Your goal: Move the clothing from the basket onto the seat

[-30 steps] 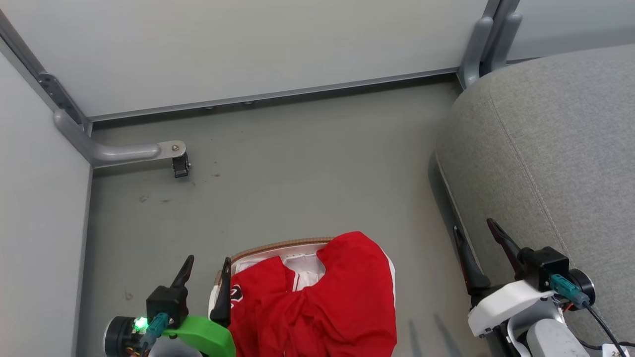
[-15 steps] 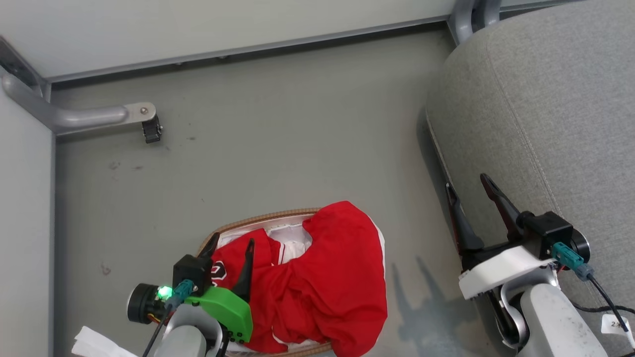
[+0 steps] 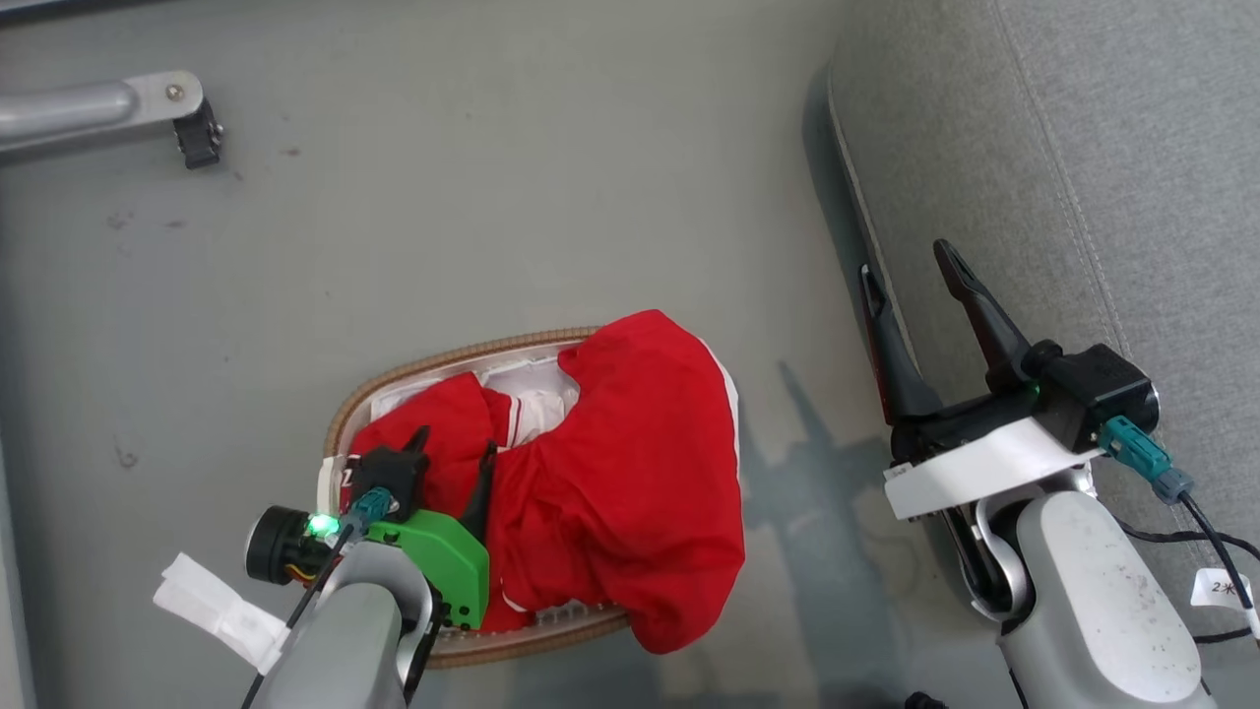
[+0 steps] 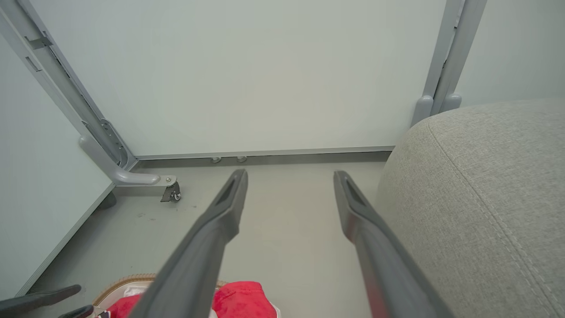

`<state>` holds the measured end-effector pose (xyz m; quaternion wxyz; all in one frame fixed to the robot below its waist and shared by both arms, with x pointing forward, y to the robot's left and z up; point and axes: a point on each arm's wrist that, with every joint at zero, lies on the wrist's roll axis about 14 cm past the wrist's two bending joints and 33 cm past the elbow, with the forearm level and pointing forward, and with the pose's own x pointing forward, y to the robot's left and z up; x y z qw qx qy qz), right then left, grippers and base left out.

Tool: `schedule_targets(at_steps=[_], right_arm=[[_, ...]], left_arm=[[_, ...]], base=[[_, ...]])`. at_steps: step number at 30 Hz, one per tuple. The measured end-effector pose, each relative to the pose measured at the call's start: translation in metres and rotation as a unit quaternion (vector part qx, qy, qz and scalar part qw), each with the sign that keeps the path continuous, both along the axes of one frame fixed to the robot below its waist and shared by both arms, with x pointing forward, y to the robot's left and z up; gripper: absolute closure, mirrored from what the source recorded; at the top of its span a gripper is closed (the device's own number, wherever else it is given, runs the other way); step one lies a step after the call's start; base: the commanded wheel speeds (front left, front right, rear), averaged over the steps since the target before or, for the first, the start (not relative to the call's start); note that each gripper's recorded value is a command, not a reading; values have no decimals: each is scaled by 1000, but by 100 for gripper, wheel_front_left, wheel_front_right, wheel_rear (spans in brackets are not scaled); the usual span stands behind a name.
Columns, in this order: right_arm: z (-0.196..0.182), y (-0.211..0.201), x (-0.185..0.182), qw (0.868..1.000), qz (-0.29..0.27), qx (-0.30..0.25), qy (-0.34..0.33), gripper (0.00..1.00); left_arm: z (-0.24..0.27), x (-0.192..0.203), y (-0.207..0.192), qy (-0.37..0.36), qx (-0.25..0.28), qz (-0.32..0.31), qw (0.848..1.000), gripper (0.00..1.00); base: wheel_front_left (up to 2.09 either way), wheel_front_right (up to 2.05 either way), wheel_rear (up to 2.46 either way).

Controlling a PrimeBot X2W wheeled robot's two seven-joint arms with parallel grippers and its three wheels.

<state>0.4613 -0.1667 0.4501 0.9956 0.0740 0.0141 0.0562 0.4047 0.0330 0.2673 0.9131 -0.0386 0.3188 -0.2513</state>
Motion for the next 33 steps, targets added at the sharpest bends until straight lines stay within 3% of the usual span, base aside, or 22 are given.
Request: schedule_targets(at_steps=[18,33], right_arm=[[-80,3,9,996,6,0,88,0],[-110,-6,5,992,-6,3,126,0]], left_arm=[[-105,-14,3,140,80,-84,983,0],[-144,-33,-8,216,100,-126,963,0]], base=[[0,0,0],[0,0,0]])
